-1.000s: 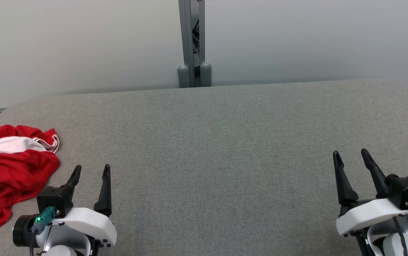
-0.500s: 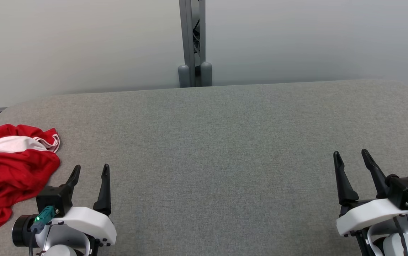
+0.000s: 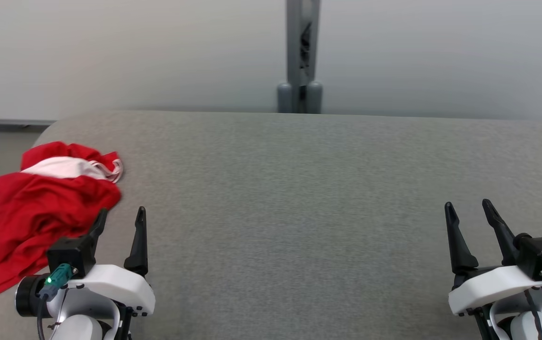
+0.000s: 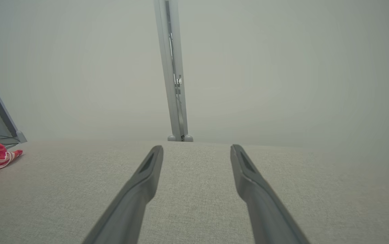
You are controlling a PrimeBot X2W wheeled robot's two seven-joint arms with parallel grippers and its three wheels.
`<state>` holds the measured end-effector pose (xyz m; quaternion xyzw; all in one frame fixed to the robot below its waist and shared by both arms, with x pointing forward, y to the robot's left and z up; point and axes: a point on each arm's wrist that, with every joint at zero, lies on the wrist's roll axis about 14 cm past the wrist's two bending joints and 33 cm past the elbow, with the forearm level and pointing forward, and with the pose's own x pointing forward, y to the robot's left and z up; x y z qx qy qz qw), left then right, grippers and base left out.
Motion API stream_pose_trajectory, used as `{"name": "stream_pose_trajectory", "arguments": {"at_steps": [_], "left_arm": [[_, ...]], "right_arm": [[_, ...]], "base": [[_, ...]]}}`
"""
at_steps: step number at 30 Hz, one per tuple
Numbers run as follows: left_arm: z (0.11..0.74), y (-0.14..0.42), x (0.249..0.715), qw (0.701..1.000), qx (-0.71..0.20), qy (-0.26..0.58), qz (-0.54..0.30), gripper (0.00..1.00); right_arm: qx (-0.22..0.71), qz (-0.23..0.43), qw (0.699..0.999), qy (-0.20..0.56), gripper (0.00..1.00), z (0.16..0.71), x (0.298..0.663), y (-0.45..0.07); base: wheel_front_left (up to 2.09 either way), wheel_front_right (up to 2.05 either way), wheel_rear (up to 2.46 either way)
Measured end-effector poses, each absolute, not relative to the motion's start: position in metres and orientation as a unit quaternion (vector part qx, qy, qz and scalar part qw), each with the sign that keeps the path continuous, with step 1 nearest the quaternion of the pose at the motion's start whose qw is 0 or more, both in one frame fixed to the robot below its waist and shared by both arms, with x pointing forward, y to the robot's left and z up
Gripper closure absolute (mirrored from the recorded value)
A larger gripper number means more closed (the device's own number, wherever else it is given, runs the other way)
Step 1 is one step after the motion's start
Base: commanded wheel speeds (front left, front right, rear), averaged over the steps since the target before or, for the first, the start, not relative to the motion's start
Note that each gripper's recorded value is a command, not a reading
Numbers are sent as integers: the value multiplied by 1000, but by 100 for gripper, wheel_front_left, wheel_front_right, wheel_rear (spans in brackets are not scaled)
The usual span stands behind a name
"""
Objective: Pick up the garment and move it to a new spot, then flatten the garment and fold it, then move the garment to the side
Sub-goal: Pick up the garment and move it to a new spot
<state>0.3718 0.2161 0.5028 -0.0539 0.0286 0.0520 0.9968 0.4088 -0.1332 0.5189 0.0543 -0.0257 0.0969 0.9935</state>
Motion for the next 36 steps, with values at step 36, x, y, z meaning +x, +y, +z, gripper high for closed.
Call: {"name": "stream_pose_trajectory", "arguments": {"at_steps": [36], "left_arm": [[503,348,257,957,-76,10,281,0]], "right_arm": [[68,328,942,-4,0,513,424,47]], "base": [[0,0,0]]}}
